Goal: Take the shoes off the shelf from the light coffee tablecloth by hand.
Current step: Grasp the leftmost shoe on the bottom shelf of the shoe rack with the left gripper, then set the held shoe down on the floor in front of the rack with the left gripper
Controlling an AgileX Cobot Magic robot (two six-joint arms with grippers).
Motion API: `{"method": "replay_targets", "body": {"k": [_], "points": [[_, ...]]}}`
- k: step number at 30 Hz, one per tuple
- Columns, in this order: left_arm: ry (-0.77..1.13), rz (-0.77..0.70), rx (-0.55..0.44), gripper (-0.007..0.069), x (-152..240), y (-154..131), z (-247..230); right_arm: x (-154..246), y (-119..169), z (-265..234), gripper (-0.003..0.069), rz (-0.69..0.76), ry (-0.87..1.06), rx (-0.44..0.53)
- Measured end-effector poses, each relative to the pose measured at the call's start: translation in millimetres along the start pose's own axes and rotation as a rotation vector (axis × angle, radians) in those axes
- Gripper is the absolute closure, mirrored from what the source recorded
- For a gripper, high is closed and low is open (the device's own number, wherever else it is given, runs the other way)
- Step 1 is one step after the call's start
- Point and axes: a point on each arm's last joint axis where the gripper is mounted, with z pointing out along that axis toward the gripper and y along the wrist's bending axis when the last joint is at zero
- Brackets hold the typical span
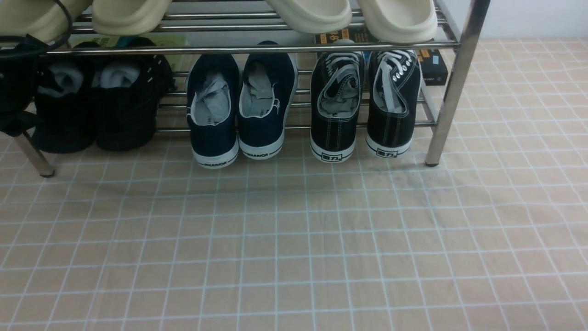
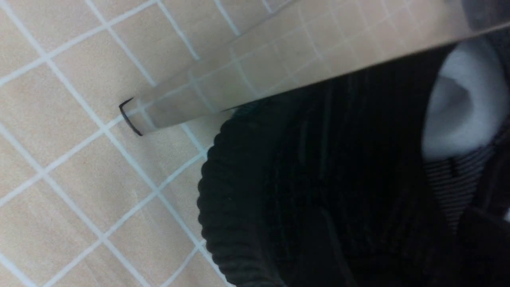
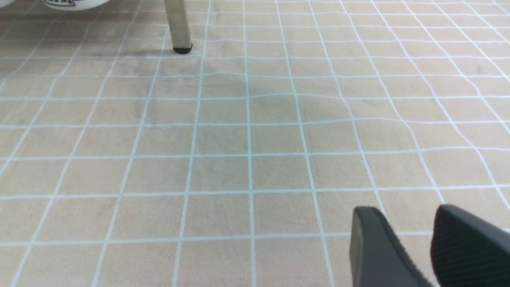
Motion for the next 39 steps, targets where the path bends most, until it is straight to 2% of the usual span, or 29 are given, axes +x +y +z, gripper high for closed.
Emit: {"method": "replay_targets", "body": {"k": [4, 7, 8, 10, 11, 12, 14, 26, 30, 38, 39], "points": [[-0.003, -0.012, -0.001, 0.0174, 0.5, 2.6, 7.5, 0.0, 0.0, 0.0, 0.0421, 0.000, 0.000, 0.000], [-0.003, -0.004, -0.002, 0.0226, 0.5, 2.9, 8.7, 0.0, 0.0, 0.0, 0.0421, 0.000, 0.000, 0.000], [-0.003, -0.003, -0.003, 0.0260, 0.5, 2.9, 8.7, 0.0, 0.0, 0.0, 0.0421, 0.000, 0.000, 0.000], [-0.005, 0.007, 0.000, 0.0420, 0.1, 2.6, 8.5, 0.0, 0.0, 0.0, 0.0421, 0.000, 0.000, 0.000], [-0.005, 0.007, 0.000, 0.0435, 0.1, 2.6, 8.5, 0.0, 0.0, 0.0, 0.0421, 0.000, 0.000, 0.000], [-0.002, 0.014, -0.002, 0.0529, 0.4, 2.6, 8.5, 0.0, 0.0, 0.0, 0.0421, 0.000, 0.000, 0.000], [0.009, 0.036, -0.005, 0.0594, 1.1, 2.1, 6.5, 0.0, 0.0, 0.0, 0.0421, 0.000, 0.000, 0.000], [0.060, 0.205, -0.039, 0.0605, 2.7, -12.4, -65.1, 0.0, 0.0, 0.0, 0.0421, 0.000, 0.000, 0.000], [0.090, 0.257, -0.090, 0.0605, 5.4, -10.1, -82.6, 0.0, 0.0, 0.0, 0.0421, 0.000, 0.000, 0.000], [0.040, 0.396, -0.214, 0.0605, 6.4, -5.5, -155.5, 0.0, 0.0, 0.0, 0.0421, 0.000, 0.000, 0.000], [0.027, 0.414, -0.237, 0.0605, 8.4, -3.6, -175.5, 0.0, 0.0, 0.0, 0.0421, 0.000, 0.000, 0.000]]}}
